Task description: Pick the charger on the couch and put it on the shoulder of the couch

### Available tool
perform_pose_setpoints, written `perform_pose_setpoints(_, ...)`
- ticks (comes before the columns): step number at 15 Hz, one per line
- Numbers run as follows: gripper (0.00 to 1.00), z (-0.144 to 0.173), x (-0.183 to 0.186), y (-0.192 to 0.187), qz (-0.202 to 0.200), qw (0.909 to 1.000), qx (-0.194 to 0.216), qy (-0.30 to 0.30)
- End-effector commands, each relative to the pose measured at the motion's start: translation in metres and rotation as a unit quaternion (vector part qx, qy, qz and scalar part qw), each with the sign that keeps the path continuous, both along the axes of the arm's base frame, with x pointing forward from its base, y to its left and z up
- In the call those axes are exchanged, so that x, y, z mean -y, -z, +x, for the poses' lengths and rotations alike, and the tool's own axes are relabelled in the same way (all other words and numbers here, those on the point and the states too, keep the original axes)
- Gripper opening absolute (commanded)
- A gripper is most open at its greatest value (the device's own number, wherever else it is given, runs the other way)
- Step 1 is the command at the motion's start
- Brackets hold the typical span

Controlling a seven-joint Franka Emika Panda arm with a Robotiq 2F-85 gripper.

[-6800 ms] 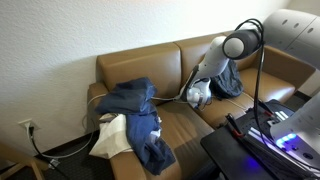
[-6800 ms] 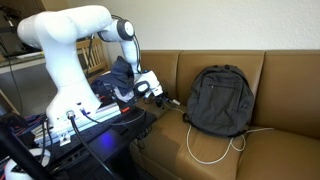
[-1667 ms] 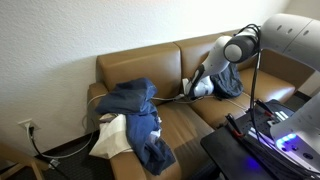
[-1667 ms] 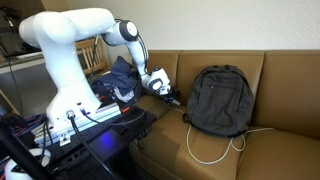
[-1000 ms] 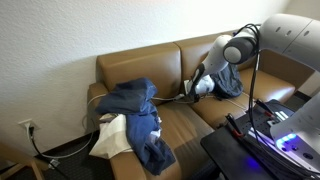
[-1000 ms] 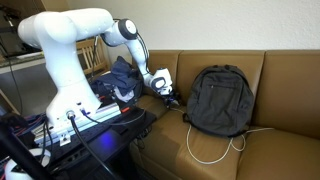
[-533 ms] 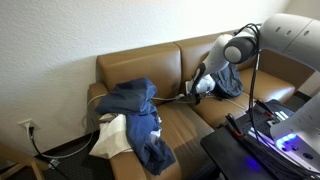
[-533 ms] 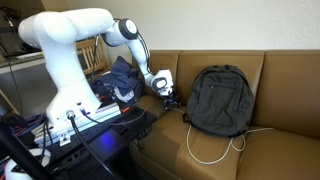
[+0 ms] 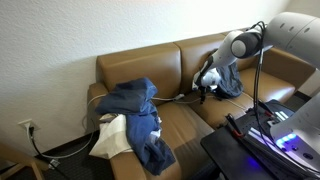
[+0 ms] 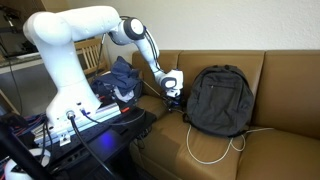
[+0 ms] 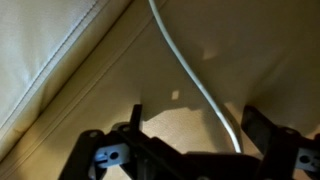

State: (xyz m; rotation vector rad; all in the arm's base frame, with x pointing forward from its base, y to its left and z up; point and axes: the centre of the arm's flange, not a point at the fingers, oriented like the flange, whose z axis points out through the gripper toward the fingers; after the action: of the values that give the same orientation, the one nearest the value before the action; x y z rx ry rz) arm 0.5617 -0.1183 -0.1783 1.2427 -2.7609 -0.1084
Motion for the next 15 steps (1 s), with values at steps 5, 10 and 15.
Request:
perform_pose_setpoints(5, 0.54, 0.0302, 0.0341, 0.0584, 0.012, 0.9988, -0.029, 0.037)
perform_pose_setpoints(10, 0.19, 0.0335, 0.0365, 0.0568, -0.012, 0.9981, -0.026, 0.054)
perform_pose_setpoints(15, 0.00, 0.0333, 0.0341, 0.0559, -0.040, 0.9968, -0.034, 0.060)
